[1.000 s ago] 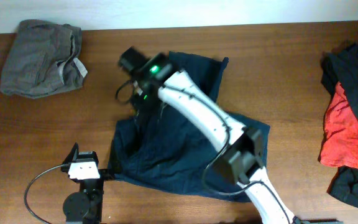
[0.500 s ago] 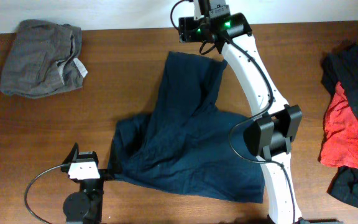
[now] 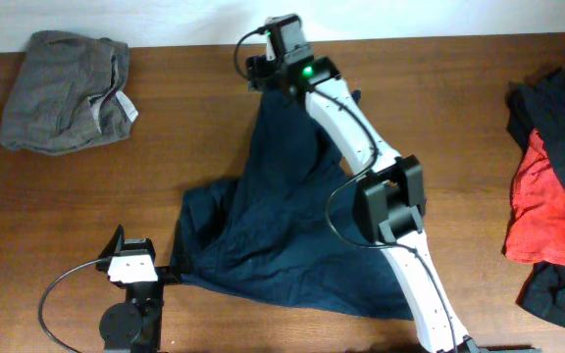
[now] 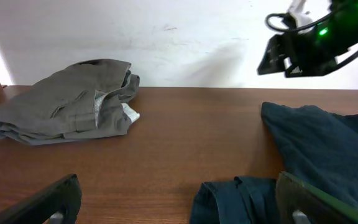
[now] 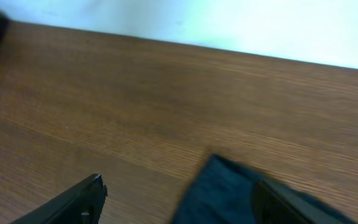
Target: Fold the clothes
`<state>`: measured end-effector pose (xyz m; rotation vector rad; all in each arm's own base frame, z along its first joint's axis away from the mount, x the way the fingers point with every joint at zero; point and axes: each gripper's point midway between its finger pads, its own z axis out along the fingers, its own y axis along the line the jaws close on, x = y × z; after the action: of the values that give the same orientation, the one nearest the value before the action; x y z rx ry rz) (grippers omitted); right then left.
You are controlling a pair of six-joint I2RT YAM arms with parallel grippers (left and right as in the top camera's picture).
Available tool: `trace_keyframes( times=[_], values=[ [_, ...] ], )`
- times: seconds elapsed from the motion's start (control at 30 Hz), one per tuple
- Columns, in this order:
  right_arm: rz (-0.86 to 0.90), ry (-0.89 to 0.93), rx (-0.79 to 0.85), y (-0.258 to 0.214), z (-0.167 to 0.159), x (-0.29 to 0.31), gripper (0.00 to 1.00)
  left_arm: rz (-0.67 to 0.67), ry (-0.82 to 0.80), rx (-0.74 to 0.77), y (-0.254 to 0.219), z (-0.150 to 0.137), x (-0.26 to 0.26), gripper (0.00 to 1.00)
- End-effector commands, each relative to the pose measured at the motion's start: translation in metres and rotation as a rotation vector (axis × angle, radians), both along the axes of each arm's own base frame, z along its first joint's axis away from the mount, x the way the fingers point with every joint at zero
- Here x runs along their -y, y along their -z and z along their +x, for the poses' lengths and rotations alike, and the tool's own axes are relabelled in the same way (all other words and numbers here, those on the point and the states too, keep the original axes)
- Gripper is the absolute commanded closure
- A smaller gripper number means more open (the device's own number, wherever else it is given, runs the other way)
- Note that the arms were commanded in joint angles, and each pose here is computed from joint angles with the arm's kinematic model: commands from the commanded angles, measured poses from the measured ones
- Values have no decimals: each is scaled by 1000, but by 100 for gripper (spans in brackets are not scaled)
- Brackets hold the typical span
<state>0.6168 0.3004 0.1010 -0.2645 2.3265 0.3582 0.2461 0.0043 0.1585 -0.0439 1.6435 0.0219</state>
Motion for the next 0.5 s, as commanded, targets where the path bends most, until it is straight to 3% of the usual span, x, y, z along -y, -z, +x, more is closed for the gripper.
trace_keyframes(
  times=[0.0, 0.47],
  values=[
    [-59, 71, 31, 10, 7, 6, 20, 18, 7, -1, 1, 0, 1, 1],
    [-98, 151, -23, 60, 9, 17, 19, 18, 6, -1, 1, 0, 0, 1]
  ],
)
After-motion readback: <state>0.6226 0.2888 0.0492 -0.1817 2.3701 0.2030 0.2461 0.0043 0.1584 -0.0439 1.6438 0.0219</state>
